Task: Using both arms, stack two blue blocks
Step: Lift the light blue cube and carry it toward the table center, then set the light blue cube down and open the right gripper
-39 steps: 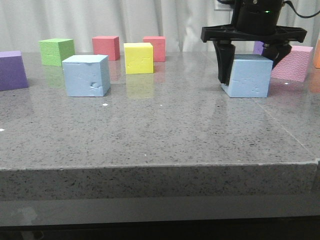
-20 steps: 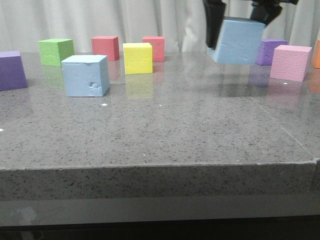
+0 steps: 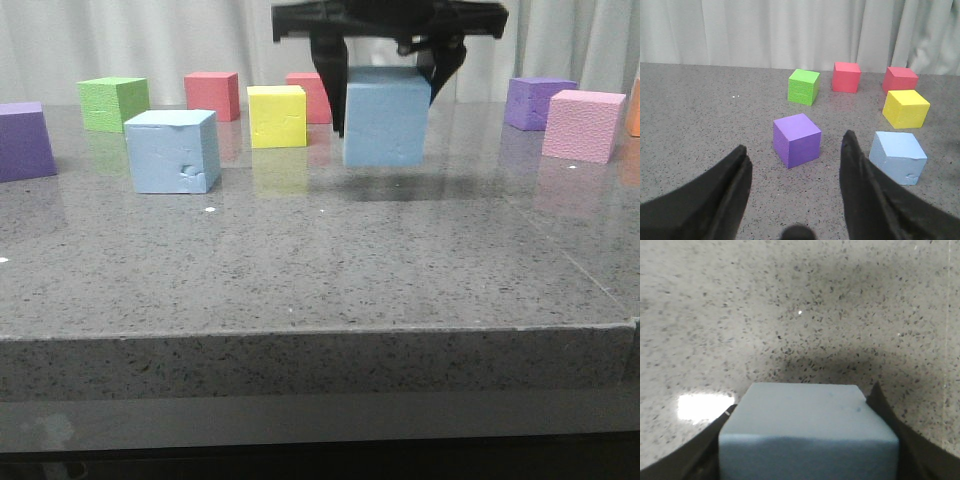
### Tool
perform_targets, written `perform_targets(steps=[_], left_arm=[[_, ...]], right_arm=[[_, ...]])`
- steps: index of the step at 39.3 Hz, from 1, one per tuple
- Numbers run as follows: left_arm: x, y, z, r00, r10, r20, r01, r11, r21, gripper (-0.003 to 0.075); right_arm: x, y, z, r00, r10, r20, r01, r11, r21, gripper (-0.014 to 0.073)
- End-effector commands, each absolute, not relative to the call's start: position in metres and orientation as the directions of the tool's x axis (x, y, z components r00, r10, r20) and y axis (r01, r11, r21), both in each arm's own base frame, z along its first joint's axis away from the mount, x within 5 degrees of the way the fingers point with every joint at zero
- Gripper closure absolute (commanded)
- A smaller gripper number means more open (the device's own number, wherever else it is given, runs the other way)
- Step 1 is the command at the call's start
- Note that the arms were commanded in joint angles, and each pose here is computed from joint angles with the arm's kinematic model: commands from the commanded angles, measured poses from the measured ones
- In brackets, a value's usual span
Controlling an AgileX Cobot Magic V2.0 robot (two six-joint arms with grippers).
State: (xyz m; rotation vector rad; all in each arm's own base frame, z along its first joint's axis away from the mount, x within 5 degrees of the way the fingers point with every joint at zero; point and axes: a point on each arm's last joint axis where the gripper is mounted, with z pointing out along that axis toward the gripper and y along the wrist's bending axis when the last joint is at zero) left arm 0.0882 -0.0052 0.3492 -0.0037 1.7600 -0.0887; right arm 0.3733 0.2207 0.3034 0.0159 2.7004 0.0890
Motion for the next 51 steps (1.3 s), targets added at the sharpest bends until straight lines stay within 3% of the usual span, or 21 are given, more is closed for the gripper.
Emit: perform_targets(steps=[1,12,19,22,30,44,51], left_arm=[[0.090,-0.005,0.367,-0.085,-0.064,-0.994,0.049,0.996,-0.068,0.0337],[0.090,-0.005,0.367,-0.085,-0.064,-0.994,0.049,0.996,-0.068,0.0337],[0.090,-0.005,0.367,-0.085,-0.064,-0.994,0.049,0.996,-0.068,0.0337],[0.090,-0.005,0.367,-0.085,-0.064,-0.994,0.049,0.996,-0.068,0.0337],[0.090,-0.005,0.367,-0.085,-0.064,-0.994,0.049,0.996,-0.068,0.0337],[0.090,-0.005,0.367,-0.085,-0.064,-0.994,0.049,0.996,-0.068,0.0337],[0.090,-0.005,0.367,-0.085,-0.064,-0.994,0.049,0.996,-0.068,0.0337]], right_arm=[[0.374,0.215,0.329,-0.856,0.035,-0.515,-0.011,0.996,0.085,0.0141],[0.381,0.220,0.312,-0.869,0.022,-0.494,-0.015,0.997,0.071,0.0130],[0.379,0.219,0.314,-0.872,0.026,-0.489,-0.012,0.997,0.073,-0.0034],[0.378,0.218,0.319,-0.867,0.029,-0.497,-0.013,0.997,0.080,-0.0062],[0.360,0.212,0.353,-0.843,-0.016,-0.538,-0.093,0.989,0.117,-0.0061],[0.291,0.173,0.442,-0.679,-0.297,-0.671,-0.402,0.916,0.001,-0.0061],[0.250,0.149,0.451,-0.589,-0.318,-0.742,-0.454,0.891,-0.021,-0.0061]])
